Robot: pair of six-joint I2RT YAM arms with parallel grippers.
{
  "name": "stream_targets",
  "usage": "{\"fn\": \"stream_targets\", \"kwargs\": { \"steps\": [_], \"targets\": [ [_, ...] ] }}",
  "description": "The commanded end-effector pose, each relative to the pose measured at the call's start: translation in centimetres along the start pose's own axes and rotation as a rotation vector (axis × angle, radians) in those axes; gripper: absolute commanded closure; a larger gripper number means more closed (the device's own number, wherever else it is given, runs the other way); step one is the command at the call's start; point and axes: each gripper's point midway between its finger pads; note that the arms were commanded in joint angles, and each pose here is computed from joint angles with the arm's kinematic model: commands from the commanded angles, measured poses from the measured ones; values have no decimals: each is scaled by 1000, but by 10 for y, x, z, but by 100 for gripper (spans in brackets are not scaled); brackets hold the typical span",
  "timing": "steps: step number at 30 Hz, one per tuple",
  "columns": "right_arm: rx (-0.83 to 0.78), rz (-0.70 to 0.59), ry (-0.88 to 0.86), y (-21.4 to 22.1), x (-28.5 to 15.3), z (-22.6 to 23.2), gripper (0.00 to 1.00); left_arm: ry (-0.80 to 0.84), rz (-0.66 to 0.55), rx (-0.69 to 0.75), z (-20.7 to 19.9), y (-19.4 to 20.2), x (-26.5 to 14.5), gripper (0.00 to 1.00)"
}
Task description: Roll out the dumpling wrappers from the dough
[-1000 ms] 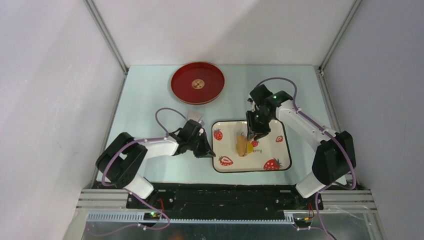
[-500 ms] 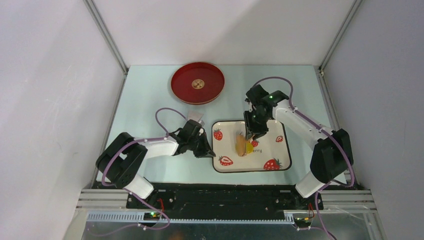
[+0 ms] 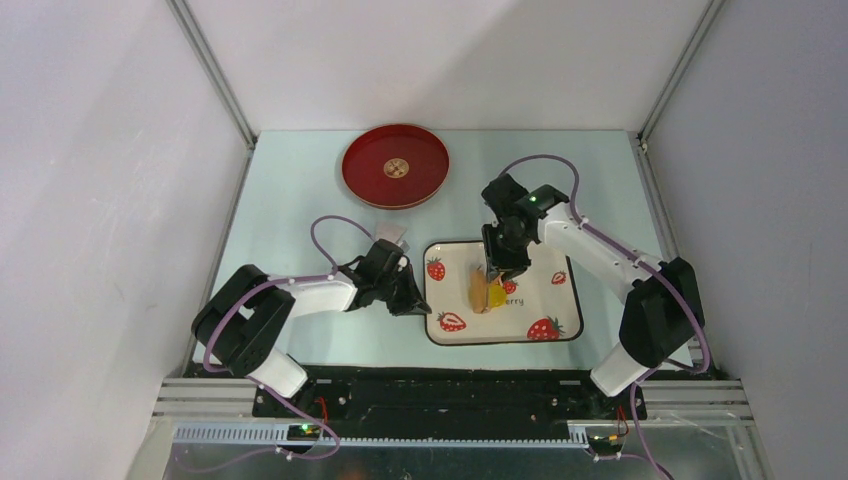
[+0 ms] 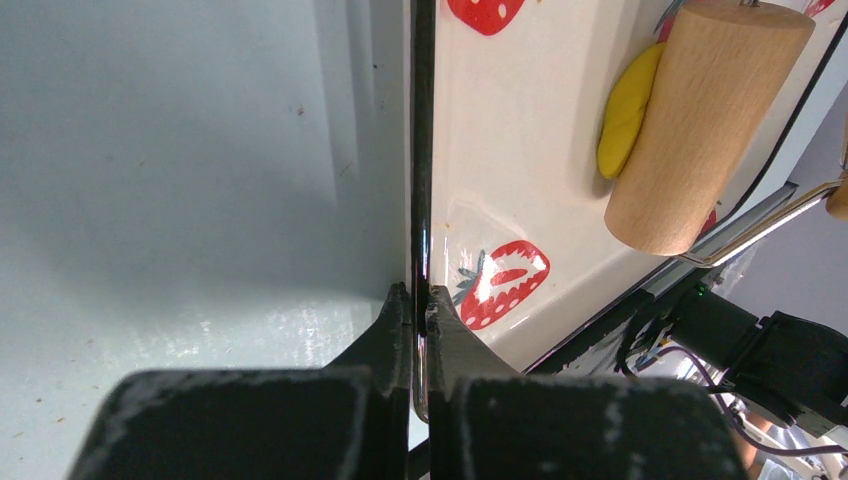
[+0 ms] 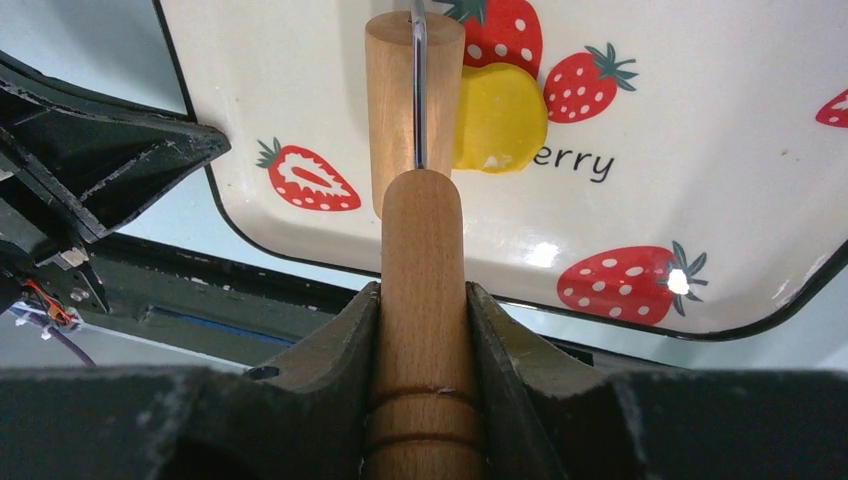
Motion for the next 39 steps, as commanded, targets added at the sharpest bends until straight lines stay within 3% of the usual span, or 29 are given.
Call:
{"fn": "stream_targets", "kwargs": {
  "steps": [1,11,15,20,24,28,32,39],
  "targets": [
    [1,230,164,51,64,-31,100,-149,12,-15,40,9,6,100],
    [-82,196,143,49,62,-11,100,-149,12,-16,41,9,6,100],
    [-103,60,46,25,37,9,100,-149,13,-16,40,9,6,100],
    [-52,-200,-167,-12,-24,27,100,-149,12,-15,41,9,6,100],
    [2,-384,-304,-35,-75,21,100,-149,13,-15,40,9,6,100],
    [55,-474,-372,-43,-105,6,100,-149,14,-15,40,9,6,100],
    [97,-452,-310,-37,-101,-16,100,-147,12,-15,39,9,6,100],
    [153,-215,-88,-4,-55,-56,100,-148,13,-14,40,9,6,100]
  ]
}}
Point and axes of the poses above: each gripper's point midway between its finger pads, its own x axis out along the fingers, its own z axis along the line the jaws close on, y = z × x, and after that the axes turned 15 degrees about -x, right-handed
